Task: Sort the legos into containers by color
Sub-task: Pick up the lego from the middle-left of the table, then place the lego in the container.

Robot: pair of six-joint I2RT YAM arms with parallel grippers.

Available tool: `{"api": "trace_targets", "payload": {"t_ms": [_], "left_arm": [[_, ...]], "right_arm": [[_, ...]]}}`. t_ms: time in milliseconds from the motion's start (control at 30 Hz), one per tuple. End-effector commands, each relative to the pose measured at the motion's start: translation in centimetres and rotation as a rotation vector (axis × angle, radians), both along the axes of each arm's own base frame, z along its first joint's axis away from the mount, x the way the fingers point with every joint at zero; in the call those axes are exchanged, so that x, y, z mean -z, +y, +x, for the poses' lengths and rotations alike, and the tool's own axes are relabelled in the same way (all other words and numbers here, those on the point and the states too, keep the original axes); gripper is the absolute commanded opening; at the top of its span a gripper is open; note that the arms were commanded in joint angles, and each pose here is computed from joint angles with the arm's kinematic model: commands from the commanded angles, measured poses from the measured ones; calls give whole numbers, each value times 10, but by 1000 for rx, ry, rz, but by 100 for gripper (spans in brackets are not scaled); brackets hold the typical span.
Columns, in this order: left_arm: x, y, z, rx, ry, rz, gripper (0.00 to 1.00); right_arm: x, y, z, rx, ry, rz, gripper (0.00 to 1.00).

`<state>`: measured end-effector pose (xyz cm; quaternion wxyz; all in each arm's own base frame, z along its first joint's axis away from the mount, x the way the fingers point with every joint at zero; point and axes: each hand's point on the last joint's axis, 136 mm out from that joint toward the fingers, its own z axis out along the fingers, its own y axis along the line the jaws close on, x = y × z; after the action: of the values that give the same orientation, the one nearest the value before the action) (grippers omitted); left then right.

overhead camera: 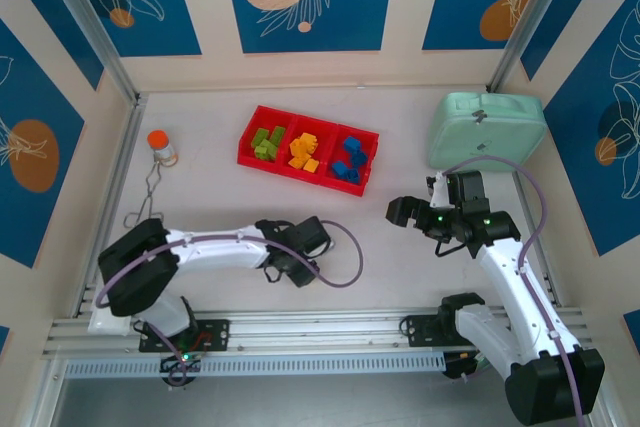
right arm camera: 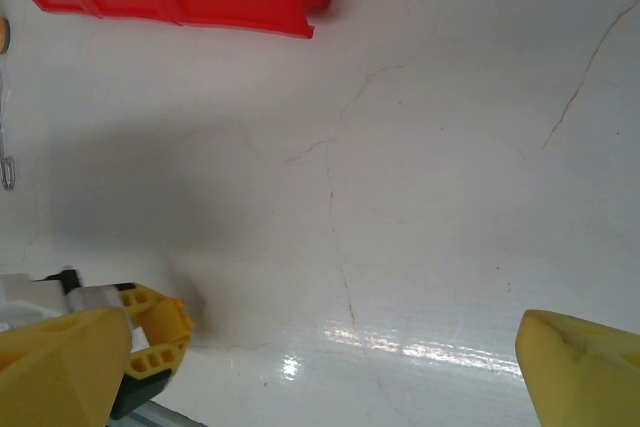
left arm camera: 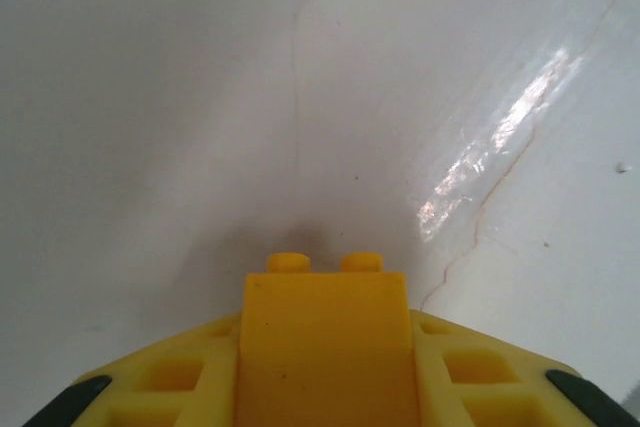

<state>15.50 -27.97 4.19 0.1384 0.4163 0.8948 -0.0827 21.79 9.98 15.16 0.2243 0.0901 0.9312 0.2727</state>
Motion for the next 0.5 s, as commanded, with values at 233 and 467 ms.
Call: {"api": "trace_targets", "payload": {"t_ms": [233, 467], "left_arm": [[-85, 43, 101, -275, -175, -69, 37], [-109, 35, 190, -398, -208, -54, 35]], "right_arm": [[-9, -5, 1, 32, -38, -1, 99], [-9, -6, 3, 30, -47, 13, 99]]}}
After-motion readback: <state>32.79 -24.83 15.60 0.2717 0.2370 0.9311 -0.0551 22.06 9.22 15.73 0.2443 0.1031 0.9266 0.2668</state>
